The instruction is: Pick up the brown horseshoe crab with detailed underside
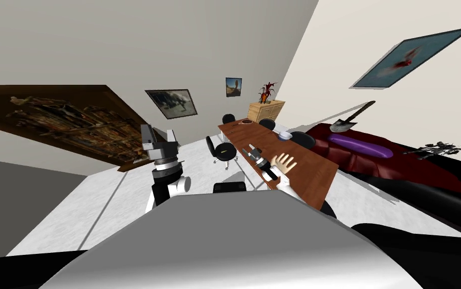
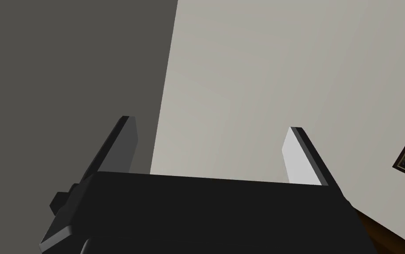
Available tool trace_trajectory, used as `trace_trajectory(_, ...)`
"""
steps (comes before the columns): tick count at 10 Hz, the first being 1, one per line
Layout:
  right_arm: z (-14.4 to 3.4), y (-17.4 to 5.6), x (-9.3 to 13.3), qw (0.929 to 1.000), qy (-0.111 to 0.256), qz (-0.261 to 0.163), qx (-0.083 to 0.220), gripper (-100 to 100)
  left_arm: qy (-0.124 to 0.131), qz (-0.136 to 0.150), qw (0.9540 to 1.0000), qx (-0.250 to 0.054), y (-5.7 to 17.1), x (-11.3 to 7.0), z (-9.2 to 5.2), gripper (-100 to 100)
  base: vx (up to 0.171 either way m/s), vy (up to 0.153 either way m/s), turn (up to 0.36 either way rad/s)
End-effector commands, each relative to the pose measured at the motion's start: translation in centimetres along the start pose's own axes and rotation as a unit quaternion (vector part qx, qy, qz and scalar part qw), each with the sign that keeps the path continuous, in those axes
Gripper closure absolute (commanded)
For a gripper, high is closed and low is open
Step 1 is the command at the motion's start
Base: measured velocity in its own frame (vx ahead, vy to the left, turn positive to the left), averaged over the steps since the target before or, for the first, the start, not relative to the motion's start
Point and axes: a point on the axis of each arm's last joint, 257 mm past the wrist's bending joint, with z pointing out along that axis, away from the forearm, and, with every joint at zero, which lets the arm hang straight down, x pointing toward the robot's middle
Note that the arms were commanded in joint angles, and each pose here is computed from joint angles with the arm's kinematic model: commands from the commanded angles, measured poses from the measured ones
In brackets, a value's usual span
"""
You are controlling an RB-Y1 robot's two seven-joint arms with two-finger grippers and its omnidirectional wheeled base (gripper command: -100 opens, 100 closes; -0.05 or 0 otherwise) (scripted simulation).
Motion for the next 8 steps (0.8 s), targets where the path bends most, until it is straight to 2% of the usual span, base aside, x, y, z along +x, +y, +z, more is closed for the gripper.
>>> trace_trajectory(1,-0.4,0.0,1.5,0.9996,0.019,-0.019,-0.004,-100,0.000,0.000,1.0000,0.000,0.0,0.0,0.0,0,0.003,-0.015,0.109)
trace_trajectory(2,-0.6,0.2,3.1,0.9973,0.043,-0.054,-0.023,-100,0.000,0.000,1.0000,0.000,0.0,0.0,0.0,0,0.006,-0.018,0.190)
trace_trajectory(3,-1.0,-0.3,3.8,0.9969,0.051,-0.057,-0.018,-100,0.000,0.000,1.0000,0.000,0.0,0.0,0.0,0,0.005,-0.018,0.096)
trace_trajectory(4,-1.4,-0.3,5.5,0.9923,0.077,-0.089,-0.038,-100,0.000,0.000,1.0000,0.000,0.0,0.0,0.0,0,0.004,-0.012,0.180)
trace_trajectory(5,-1.8,-0.7,6.0,0.9913,0.083,-0.096,-0.034,-100,0.000,0.000,1.0000,0.000,0.0,0.0,0.0,0,0.006,-0.013,0.084)
trace_trajectory(6,-2.1,-0.5,7.3,0.9848,0.104,-0.127,-0.058,-100,0.000,0.000,1.0000,0.000,0.0,0.0,0.0,0,0.007,-0.010,0.171)
trace_trajectory(7,-2.8,-1.2,8.2,0.9829,0.115,-0.134,-0.052,-100,0.000,0.000,1.0000,0.000,0.0,0.0,0.0,0,0.004,-0.015,0.095)
trace_trajectory(8,-3.3,-1.2,9.4,0.9739,0.135,-0.166,-0.075,-100,0.000,0.000,1.0000,0.000,0.0,0.0,0.0,0,0.005,-0.014,0.173)
